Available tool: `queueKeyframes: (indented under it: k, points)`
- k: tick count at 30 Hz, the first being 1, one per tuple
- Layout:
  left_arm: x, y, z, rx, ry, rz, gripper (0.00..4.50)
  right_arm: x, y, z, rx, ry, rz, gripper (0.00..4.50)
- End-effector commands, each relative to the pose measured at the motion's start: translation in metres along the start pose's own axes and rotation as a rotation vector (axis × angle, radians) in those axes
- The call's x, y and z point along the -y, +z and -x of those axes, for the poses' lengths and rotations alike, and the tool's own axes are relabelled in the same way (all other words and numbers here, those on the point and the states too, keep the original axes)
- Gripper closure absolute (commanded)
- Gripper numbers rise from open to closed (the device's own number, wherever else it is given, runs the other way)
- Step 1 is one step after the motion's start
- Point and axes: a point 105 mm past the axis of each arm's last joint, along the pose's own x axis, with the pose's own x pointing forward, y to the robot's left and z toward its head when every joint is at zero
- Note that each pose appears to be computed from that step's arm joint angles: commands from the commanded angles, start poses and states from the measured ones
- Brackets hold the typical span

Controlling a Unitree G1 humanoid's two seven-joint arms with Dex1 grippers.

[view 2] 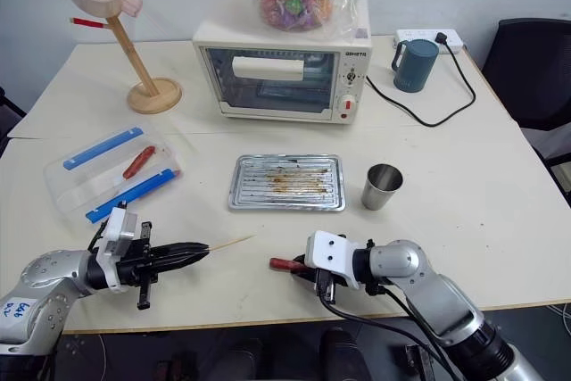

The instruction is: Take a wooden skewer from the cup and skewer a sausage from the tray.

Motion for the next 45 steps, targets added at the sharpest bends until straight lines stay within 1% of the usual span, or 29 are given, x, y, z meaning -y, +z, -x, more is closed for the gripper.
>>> queueKeyframes:
  k: [1, 4, 6, 8, 11, 14, 16, 19, 24, 34, 45]
  points:
    - [0.001, 0.005, -0.001, 0.008, -0.009, -0.021, 4.50, 0.004, -0.006, 0.004, -0.026, -0.018, -0.001, 3.65]
    - [0.000, 0.006, -0.001, 0.008, -0.010, -0.028, 4.50, 0.006, -0.003, 0.007, -0.014, -0.010, 0.015, 3.65]
    - [-0.001, 0.008, -0.001, 0.005, -0.019, -0.046, 4.50, 0.009, 0.008, 0.015, 0.018, 0.002, 0.038, 3.65]
    - [-0.001, 0.011, 0.003, -0.012, -0.049, -0.070, 4.50, 0.014, 0.022, 0.032, 0.038, 0.034, 0.080, 3.65]
    - [0.001, 0.015, 0.007, -0.047, -0.114, -0.094, 4.50, 0.015, 0.039, 0.051, 0.042, 0.093, 0.124, 3.65]
    - [0.004, 0.019, 0.006, -0.079, -0.192, -0.109, 4.50, 0.018, 0.054, 0.061, 0.045, 0.135, 0.153, 3.65]
    - [0.004, 0.025, 0.000, -0.074, -0.225, -0.122, 4.50, 0.019, 0.061, 0.066, 0.035, 0.162, 0.174, 3.65]
    - [0.003, 0.032, -0.009, -0.055, -0.247, -0.136, 4.50, 0.020, 0.065, 0.068, 0.020, 0.189, 0.192, 3.65]
    - [0.003, 0.035, -0.023, -0.038, -0.275, -0.139, 4.50, 0.025, 0.073, 0.065, 0.023, 0.196, 0.209, 3.65]
    - [0.002, 0.038, -0.032, -0.010, -0.276, -0.145, 4.50, 0.024, 0.077, 0.060, 0.027, 0.211, 0.223, 3.65]
    - [0.005, 0.038, -0.033, -0.012, -0.288, -0.141, 4.50, 0.025, 0.075, 0.058, 0.026, 0.213, 0.212, 3.65]
